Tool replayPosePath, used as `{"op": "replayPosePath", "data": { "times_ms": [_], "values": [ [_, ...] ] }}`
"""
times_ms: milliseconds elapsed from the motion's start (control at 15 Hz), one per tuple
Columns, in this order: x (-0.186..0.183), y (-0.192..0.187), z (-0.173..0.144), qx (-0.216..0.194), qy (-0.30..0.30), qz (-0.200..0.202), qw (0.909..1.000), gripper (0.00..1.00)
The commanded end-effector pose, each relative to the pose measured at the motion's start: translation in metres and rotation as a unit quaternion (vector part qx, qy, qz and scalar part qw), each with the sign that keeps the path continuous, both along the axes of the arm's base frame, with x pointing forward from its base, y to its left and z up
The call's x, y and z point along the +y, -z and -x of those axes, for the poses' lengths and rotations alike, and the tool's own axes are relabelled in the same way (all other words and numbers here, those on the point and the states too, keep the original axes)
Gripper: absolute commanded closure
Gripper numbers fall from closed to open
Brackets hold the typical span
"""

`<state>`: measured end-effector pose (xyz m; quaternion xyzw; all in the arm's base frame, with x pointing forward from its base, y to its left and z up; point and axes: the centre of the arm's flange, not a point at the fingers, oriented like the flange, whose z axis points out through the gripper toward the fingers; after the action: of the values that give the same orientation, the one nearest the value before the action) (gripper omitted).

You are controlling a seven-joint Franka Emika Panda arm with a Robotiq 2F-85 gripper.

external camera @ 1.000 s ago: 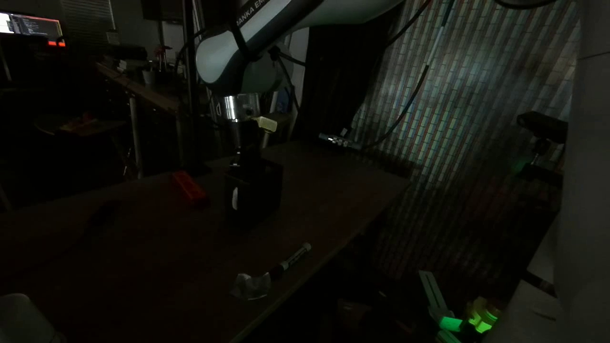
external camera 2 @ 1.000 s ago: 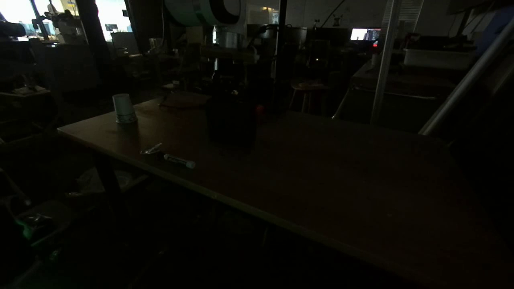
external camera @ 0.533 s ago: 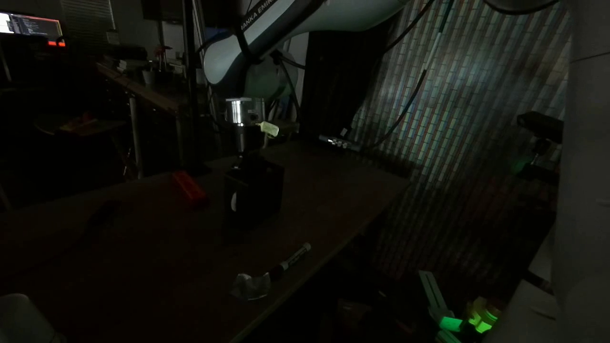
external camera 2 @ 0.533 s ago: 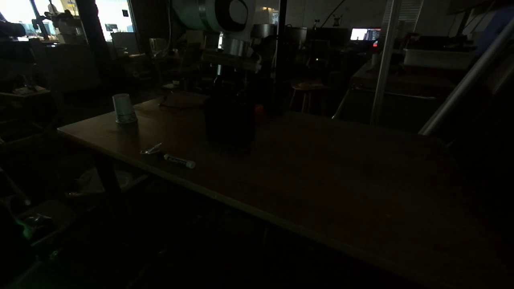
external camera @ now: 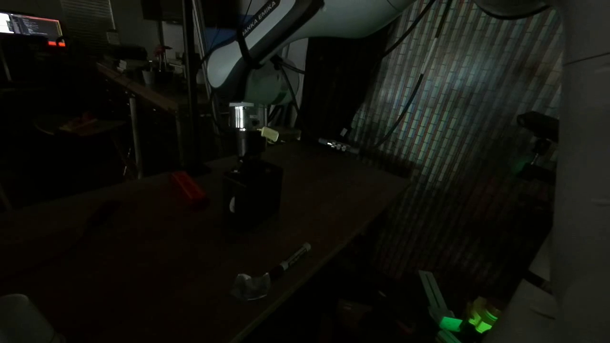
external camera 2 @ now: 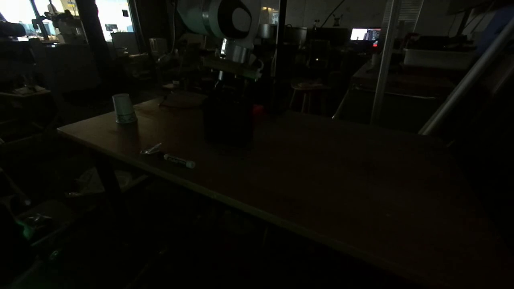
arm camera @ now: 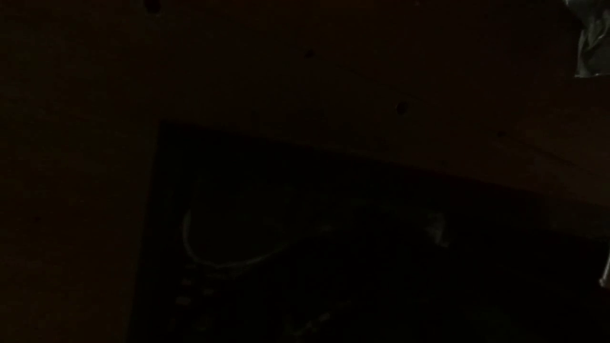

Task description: Put the white towel in the black basket.

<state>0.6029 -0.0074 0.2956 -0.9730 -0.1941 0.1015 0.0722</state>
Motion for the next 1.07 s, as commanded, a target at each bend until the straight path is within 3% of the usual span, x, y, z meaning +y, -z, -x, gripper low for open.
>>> {"op": "replayPosePath", "data": {
  "times_ms": [0, 267, 1000],
  "values": [
    [0.002, 0.039, 0.008, 0.014, 0.005, -0.018, 0.9997, 1.0],
    [-0.001, 0.031, 0.015, 0.011, 0.009, -0.02, 0.9997, 1.0],
    [-0.03, -0.053, 0.06, -0.046, 0.033, 0.004, 0.9984, 1.0]
  ]
}}
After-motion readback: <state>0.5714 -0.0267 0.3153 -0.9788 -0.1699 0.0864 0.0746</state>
